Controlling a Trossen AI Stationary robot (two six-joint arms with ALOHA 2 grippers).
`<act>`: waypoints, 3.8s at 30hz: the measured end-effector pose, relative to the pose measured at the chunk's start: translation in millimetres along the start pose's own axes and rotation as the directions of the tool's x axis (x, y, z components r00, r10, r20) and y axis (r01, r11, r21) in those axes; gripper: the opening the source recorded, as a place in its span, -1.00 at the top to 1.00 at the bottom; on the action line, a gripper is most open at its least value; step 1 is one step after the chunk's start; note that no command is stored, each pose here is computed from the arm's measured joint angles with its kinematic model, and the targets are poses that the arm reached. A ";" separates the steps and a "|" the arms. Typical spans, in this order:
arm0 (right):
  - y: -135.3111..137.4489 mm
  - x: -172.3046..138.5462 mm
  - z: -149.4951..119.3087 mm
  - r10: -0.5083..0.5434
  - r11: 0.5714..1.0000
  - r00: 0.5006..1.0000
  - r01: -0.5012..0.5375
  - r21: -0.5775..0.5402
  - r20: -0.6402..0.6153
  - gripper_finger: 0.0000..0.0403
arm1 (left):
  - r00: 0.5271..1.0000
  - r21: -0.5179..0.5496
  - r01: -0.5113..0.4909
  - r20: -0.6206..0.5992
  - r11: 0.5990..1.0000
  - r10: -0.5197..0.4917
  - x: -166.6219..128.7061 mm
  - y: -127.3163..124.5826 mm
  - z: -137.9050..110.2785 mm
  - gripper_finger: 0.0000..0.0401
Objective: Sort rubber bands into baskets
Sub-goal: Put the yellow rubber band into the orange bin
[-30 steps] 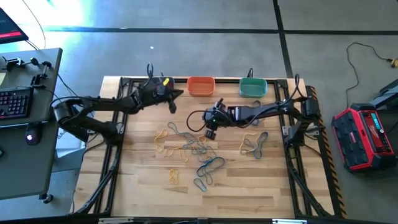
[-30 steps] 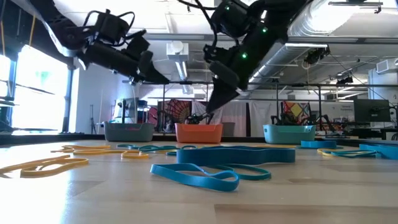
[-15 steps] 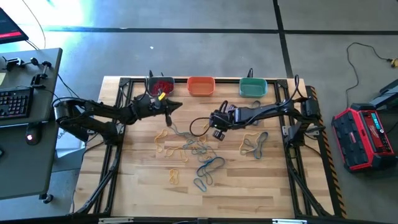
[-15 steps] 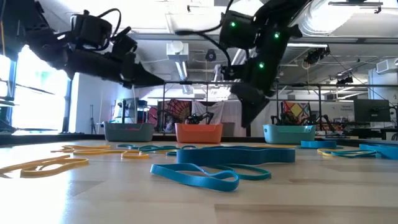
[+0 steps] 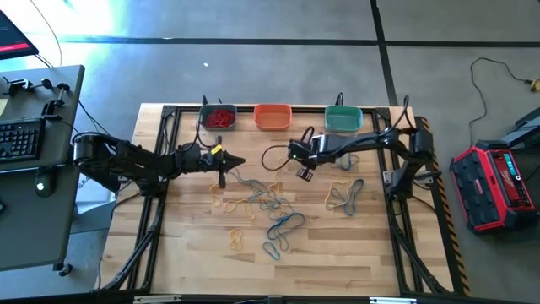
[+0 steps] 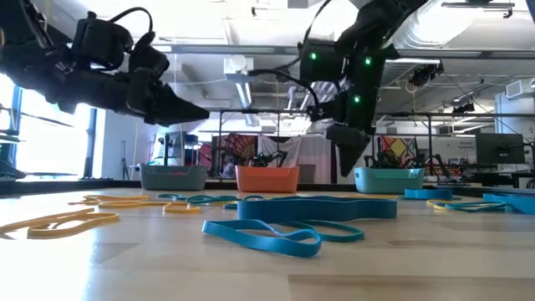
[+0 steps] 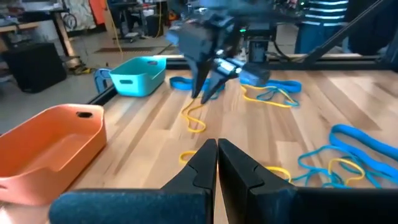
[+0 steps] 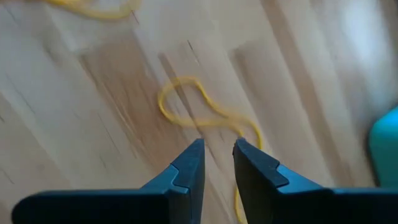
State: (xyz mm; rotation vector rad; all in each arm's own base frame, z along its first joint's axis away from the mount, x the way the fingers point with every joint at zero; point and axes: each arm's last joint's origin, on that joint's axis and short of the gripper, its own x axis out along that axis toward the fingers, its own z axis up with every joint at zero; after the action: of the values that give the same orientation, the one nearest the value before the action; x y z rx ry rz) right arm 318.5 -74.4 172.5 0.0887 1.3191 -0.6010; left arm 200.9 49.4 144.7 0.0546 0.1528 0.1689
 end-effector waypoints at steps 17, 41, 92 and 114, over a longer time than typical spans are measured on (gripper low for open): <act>-52.6 7.7 -27.1 -0.142 0.902 0.923 0.269 0.338 -0.357 0.63 | 0.997 -0.059 0.023 0.068 0.998 -0.019 0.5 -4.8 7.3 0.96; -54.2 18.6 1.0 0.147 0.970 0.983 -0.165 -0.178 -0.110 0.63 | 0.999 -0.047 0.020 0.028 0.999 -0.019 0.6 -4.7 3.4 0.96; -45.0 31.7 31.5 0.311 0.895 0.948 -0.316 -0.316 -0.069 1.00 | 0.999 -0.097 -0.034 0.025 0.995 0.037 0.6 -3.3 3.3 0.96; -47.3 9.8 94.8 0.107 0.983 0.835 -0.006 -0.184 0.539 1.00 | 0.995 -0.101 -0.097 0.027 0.990 0.100 0.5 -1.3 3.9 0.96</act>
State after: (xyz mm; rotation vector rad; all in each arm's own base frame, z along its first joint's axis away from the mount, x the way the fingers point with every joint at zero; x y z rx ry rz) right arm 381.3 -155.1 201.9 -0.1813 0.7972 -0.4115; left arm 202.2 48.0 148.3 -0.0343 0.1097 0.2738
